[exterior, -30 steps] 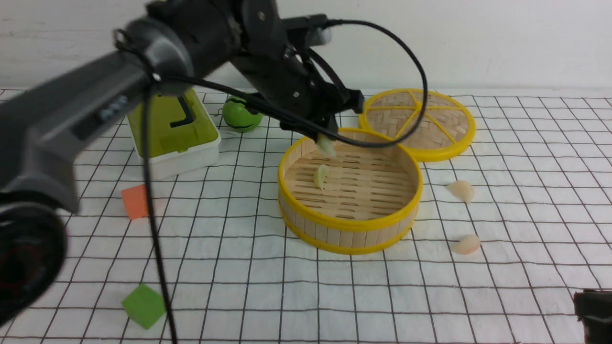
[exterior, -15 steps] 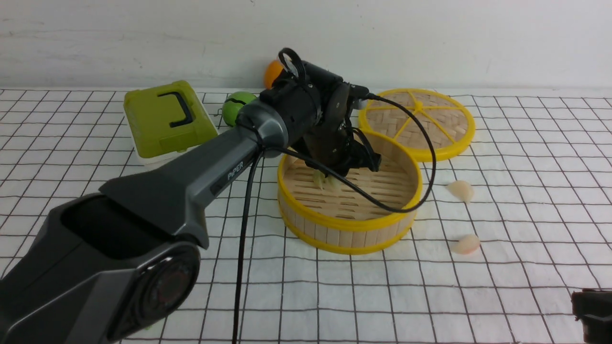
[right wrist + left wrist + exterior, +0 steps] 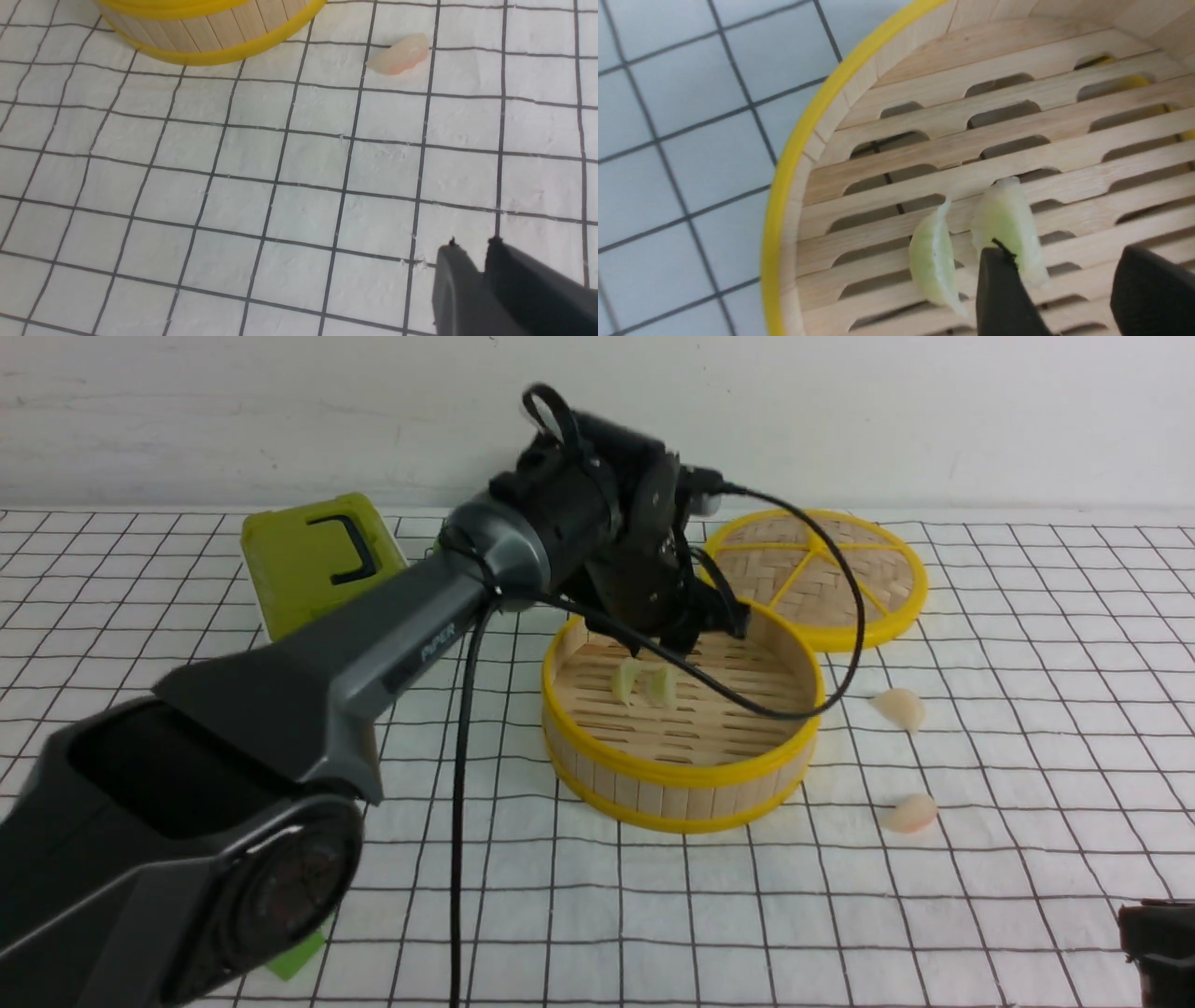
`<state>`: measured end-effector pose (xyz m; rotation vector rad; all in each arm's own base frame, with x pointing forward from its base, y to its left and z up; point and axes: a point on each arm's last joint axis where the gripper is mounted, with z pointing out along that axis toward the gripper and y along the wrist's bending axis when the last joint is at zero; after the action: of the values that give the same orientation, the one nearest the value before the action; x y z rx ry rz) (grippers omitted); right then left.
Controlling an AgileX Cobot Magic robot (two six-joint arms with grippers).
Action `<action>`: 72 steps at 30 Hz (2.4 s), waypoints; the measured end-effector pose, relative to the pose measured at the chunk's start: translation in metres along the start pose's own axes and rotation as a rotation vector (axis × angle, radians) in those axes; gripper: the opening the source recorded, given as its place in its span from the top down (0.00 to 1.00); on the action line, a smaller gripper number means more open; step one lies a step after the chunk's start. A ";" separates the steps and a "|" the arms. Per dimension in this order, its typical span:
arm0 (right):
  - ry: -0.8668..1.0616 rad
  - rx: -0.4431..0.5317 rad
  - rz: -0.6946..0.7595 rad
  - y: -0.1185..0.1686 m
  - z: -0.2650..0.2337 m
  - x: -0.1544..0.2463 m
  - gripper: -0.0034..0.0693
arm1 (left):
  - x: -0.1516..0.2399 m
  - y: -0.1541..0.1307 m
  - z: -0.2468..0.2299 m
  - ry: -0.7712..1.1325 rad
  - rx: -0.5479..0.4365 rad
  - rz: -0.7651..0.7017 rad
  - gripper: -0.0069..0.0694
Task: Put the dumplings into the steamer on the table with the white tablecloth.
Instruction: 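Place the dumpling into the bamboo steamer basket with the left gripper, then reach for and grasp a dumpling lying on the table beside the steamer, then place the dumpling in the bamboo steamer basket with the right gripper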
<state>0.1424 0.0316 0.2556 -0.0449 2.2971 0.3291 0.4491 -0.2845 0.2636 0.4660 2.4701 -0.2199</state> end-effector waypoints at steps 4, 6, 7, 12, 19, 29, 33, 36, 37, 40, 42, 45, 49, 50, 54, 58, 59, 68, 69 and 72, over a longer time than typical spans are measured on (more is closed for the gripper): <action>0.047 -0.010 -0.002 0.003 0.001 -0.008 0.72 | -0.017 0.004 -0.077 -0.053 0.001 0.020 0.54; 0.096 -0.016 -0.001 0.005 0.007 -0.022 0.63 | -0.024 0.008 -0.142 -0.115 0.006 0.053 0.62; 0.119 -0.015 0.000 0.005 0.012 -0.027 0.60 | -0.024 0.009 -0.163 -0.137 0.008 0.062 0.64; 0.199 -0.001 0.016 0.003 0.052 -0.058 0.46 | -0.019 0.019 -0.271 -0.302 0.014 0.101 0.82; 0.217 0.031 0.009 -0.008 0.130 -0.095 0.44 | 0.030 0.033 -0.325 -0.269 0.002 0.114 0.93; 0.274 0.043 -0.052 -0.024 0.216 -0.166 0.43 | 0.148 0.058 -0.296 0.007 -0.091 0.105 0.93; 0.292 0.068 -0.104 -0.032 0.249 -0.176 0.43 | 0.200 0.070 -0.291 0.080 -0.136 0.083 0.93; 0.305 0.077 -0.116 -0.037 0.272 -0.174 0.43 | 0.240 0.078 -0.297 0.088 -0.141 0.073 0.93; 0.307 0.078 -0.116 -0.038 0.276 -0.173 0.43 | 0.247 0.079 -0.298 0.086 -0.141 0.072 0.93; 0.311 0.086 -0.119 -0.043 0.292 -0.167 0.44 | 0.276 0.086 -0.308 0.049 -0.141 0.069 0.93; 0.325 0.095 -0.129 -0.047 0.301 -0.161 0.46 | 0.294 0.091 -0.315 0.017 -0.150 0.069 0.93; 0.332 0.097 -0.130 -0.048 0.305 -0.158 0.52 | 0.314 0.099 -0.329 -0.066 -0.172 0.069 0.93; 0.331 0.097 -0.130 -0.048 0.306 -0.157 0.64 | 0.327 0.106 -0.342 -0.156 -0.203 0.067 0.93; 0.329 0.098 -0.132 -0.048 0.306 -0.158 0.67 | 0.333 0.109 -0.347 -0.212 -0.218 0.060 0.93; 0.335 0.098 -0.134 -0.048 0.304 -0.158 0.67 | 0.339 0.113 -0.349 -0.287 -0.238 0.047 0.93; 0.349 0.101 -0.157 -0.044 0.288 -0.167 0.68 | 0.343 0.116 -0.338 -0.315 -0.269 0.028 0.93; 0.338 0.099 -0.158 -0.041 0.276 -0.175 0.70 | 0.346 0.117 -0.330 -0.312 -0.282 0.021 0.93; 0.208 -0.152 -0.096 0.047 0.225 -0.203 0.71 | 0.364 0.116 -0.274 -0.306 -0.288 0.034 0.93; 0.208 -0.194 -0.137 0.071 0.237 -0.193 0.71 | 0.364 0.115 -0.270 -0.325 -0.274 0.039 0.93; 0.223 -0.207 -0.192 0.091 0.265 -0.172 0.71 | 0.364 0.114 -0.272 -0.358 -0.262 0.031 0.93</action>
<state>0.4381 0.1736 0.2294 -0.4230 2.4450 0.4802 0.0721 -0.0065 0.2587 0.3207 2.1014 0.0331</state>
